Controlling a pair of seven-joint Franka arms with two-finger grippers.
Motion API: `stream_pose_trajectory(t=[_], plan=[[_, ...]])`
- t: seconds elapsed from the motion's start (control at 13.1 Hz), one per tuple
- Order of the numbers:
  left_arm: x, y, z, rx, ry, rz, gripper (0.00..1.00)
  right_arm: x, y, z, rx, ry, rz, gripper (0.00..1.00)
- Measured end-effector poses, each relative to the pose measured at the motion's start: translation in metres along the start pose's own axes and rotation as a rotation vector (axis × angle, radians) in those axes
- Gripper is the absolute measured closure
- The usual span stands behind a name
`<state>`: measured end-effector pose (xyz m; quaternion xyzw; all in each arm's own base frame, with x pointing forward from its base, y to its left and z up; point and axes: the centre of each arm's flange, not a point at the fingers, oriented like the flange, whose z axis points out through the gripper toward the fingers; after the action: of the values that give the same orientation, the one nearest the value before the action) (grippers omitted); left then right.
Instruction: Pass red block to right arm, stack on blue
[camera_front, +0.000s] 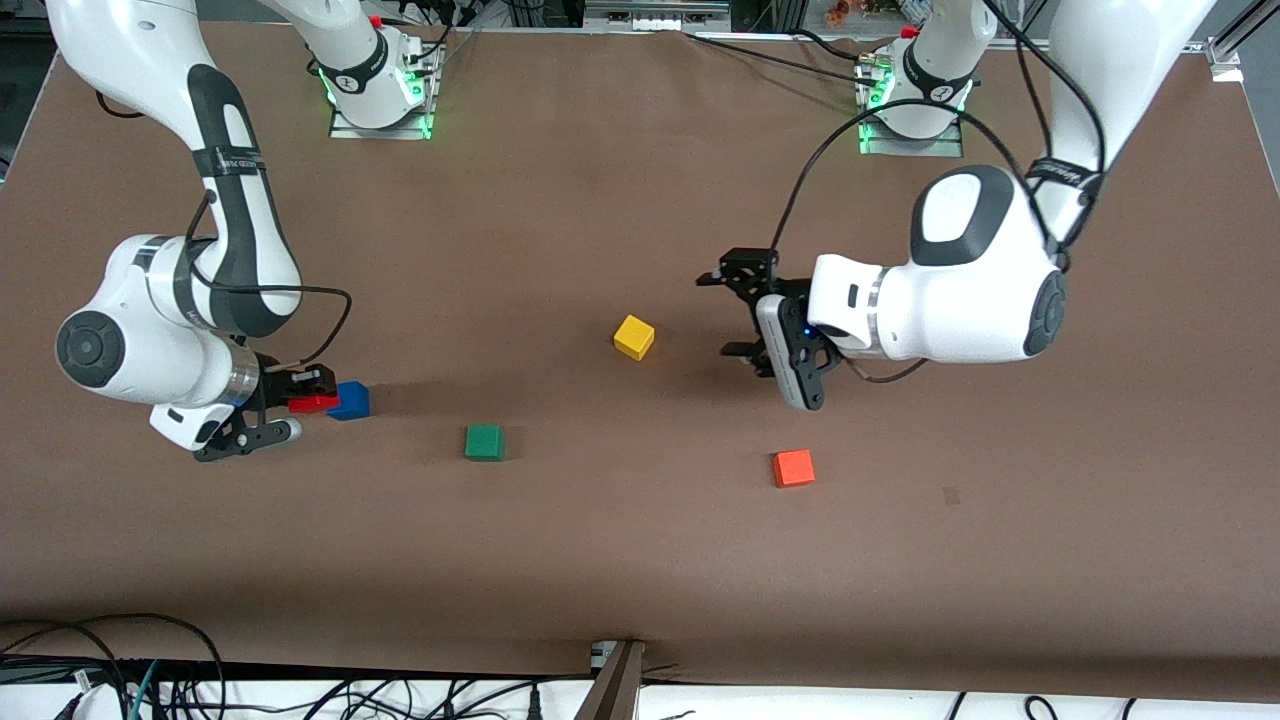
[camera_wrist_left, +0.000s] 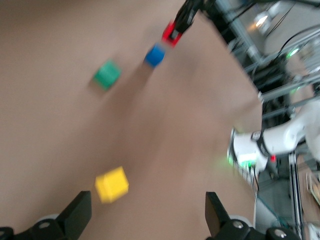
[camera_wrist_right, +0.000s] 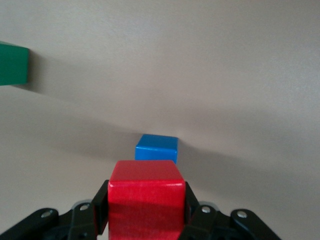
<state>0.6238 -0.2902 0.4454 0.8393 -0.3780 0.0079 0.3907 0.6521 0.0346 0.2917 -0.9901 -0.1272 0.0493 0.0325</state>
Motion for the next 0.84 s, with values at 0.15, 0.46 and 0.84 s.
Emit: stream_pose_trajectory(t=[0.15,0.46,0.84], plan=[[-0.016,-0.008,-0.026,0.07,-0.104,-0.094,0.0,-0.007,-0.003,0.017,-0.013,0.016,0.002,0.42],[-0.035,-0.003,-0.065,0.254,-0.221,-0.309,0.0,-0.014,-0.023,0.037,-0.063,0.011,0.002,0.42],[-0.046,0.043,-0.112,0.635,-0.249,-0.512,0.0,-0.021,-0.019,0.046,-0.097,0.017,-0.011,0.42]])
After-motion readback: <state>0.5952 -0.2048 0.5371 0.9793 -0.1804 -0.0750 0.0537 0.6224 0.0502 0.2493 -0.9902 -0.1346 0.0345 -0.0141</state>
